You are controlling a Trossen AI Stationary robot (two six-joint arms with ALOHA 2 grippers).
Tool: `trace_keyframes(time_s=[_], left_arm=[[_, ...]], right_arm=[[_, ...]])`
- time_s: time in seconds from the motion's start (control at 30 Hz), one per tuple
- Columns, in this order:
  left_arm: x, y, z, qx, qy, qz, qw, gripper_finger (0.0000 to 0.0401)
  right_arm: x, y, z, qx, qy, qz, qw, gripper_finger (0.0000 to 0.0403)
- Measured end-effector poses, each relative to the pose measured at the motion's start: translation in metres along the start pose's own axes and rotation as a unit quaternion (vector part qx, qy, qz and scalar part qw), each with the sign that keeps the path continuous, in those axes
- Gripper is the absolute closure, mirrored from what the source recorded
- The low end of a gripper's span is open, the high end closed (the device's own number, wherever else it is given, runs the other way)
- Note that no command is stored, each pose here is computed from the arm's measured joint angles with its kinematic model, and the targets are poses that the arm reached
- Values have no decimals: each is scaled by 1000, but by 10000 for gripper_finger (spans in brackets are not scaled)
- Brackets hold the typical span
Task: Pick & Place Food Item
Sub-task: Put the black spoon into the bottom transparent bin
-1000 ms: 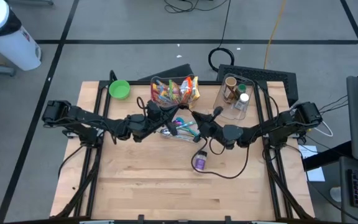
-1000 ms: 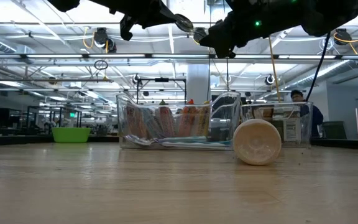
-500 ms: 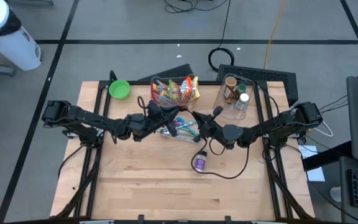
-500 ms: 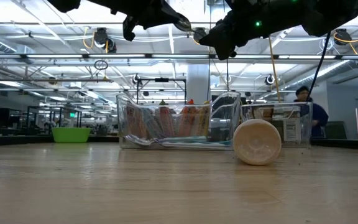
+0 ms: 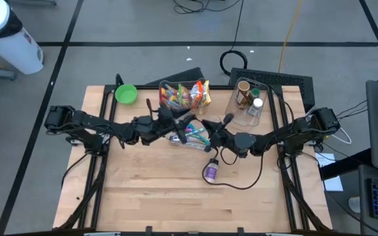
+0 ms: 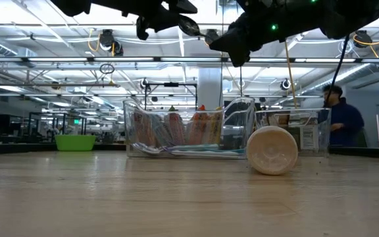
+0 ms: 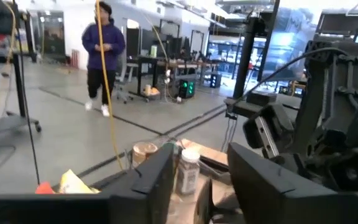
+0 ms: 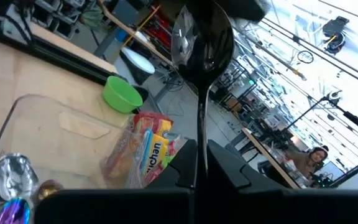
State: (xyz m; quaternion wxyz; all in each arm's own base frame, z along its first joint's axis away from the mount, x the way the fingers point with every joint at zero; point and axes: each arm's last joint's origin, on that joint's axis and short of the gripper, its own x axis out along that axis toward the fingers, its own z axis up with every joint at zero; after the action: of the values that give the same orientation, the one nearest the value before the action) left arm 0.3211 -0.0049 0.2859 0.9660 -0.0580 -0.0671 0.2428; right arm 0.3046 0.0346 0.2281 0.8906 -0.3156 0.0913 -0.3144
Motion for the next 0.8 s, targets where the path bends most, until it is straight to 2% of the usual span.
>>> trace_keyframes(time_s=[0.23,0.47,0.63,0.8], left_arm=[[-3,-2,13,50,-50,-2,997,191],[-22,-1,43,88,-77,1,993,178],[-38,3,60,119,-64,-6,991,178],[-55,12,69,147,-18,-15,989,178]], right_arm=[[0,2,-3,-26,17,6,999,400],[-3,2,-8,-38,45,29,998,399],[-3,-7,-7,-42,52,27,997,399],[1,-27,10,-45,68,41,996,399]])
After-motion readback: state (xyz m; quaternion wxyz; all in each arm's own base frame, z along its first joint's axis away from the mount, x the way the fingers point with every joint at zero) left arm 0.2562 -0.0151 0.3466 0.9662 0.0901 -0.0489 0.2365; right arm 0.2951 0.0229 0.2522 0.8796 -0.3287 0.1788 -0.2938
